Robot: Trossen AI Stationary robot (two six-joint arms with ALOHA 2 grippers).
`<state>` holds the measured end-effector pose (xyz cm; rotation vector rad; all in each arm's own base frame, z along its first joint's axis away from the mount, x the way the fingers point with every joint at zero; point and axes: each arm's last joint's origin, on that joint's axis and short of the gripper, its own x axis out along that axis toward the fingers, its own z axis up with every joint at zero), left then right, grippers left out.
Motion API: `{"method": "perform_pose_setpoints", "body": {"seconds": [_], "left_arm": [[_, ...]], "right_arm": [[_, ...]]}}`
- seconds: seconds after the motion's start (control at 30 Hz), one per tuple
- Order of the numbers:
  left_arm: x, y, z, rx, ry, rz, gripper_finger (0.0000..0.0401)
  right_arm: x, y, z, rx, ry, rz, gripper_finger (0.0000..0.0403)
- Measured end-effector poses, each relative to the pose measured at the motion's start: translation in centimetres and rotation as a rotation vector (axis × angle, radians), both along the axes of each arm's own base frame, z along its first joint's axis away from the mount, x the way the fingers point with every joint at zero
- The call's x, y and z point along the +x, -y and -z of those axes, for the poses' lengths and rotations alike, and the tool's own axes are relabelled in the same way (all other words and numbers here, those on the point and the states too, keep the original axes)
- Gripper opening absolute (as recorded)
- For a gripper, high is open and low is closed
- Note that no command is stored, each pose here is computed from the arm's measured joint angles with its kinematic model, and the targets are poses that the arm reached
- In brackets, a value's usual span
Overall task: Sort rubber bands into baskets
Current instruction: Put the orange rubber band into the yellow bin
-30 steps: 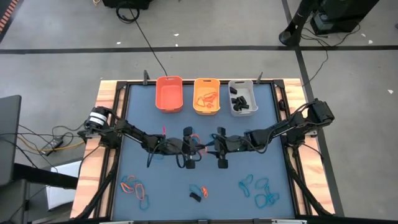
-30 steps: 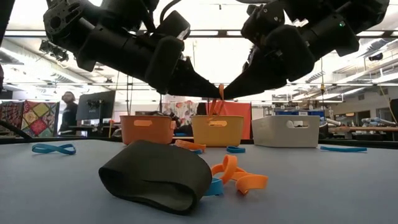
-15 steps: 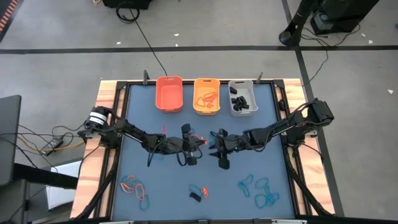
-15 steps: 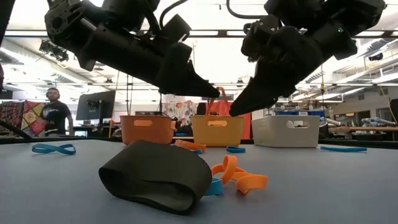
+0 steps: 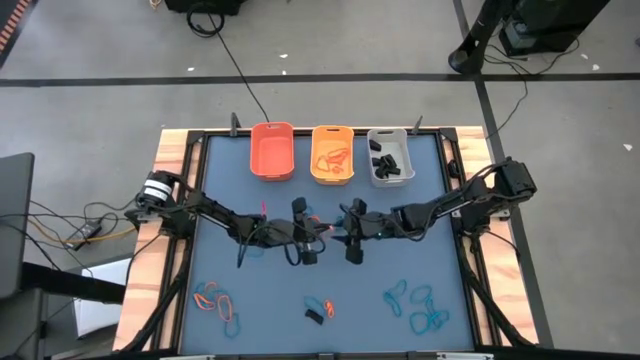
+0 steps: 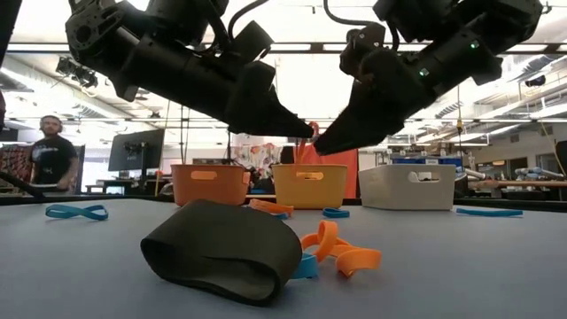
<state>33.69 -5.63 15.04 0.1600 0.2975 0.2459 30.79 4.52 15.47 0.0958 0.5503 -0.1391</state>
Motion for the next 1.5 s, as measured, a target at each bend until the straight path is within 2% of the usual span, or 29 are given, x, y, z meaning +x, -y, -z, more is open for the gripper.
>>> {"method": "perform_pose_setpoints", "body": {"seconds": [0.17,0.33,0.37,0.47,0.67,0.83,1.07,1.3,1.5], "left_arm": [[0.0,0.0,0.0,0.005,-0.002,0.002,0.0005],[0.0,0.0,0.0,-0.011,0.007,-0.005,0.0006],[0.0,0.0,-0.1,-0.032,0.019,-0.012,0.0008],[0.1,0.0,-0.2,-0.063,0.041,-0.021,0.0025],[0.0,0.0,-0.1,-0.102,0.042,-0.038,0.0089],[0.0,-0.1,-0.1,-0.103,0.040,-0.053,0.0123],[0.0,-0.1,-0.1,-0.106,0.038,-0.046,0.0127],[0.0,0.0,0.1,-0.186,0.040,-0.042,0.0127],[0.0,0.0,0.2,-0.229,0.035,-0.055,0.0127]], "right_arm": [[0.2,0.3,-0.2,0.007,0.022,-0.003,0.0127],[0.1,0.4,-0.1,0.000,0.011,-0.002,0.0022],[0.1,0.4,-0.1,-0.007,0.008,-0.007,0.0014],[0.1,0.5,0.0,0.000,0.001,0.002,0.0015],[0.1,1.4,0.1,-0.010,-0.019,0.030,0.0008],[0.2,2.6,0.1,-0.029,-0.021,0.056,0.0008],[0.2,5.9,-0.3,-0.075,-0.020,0.134,0.0008],[0.4,10.6,-2.5,-0.138,0.026,0.248,0.0008],[0.9,15.1,-3.4,-0.113,-0.007,0.325,0.0010]]}}
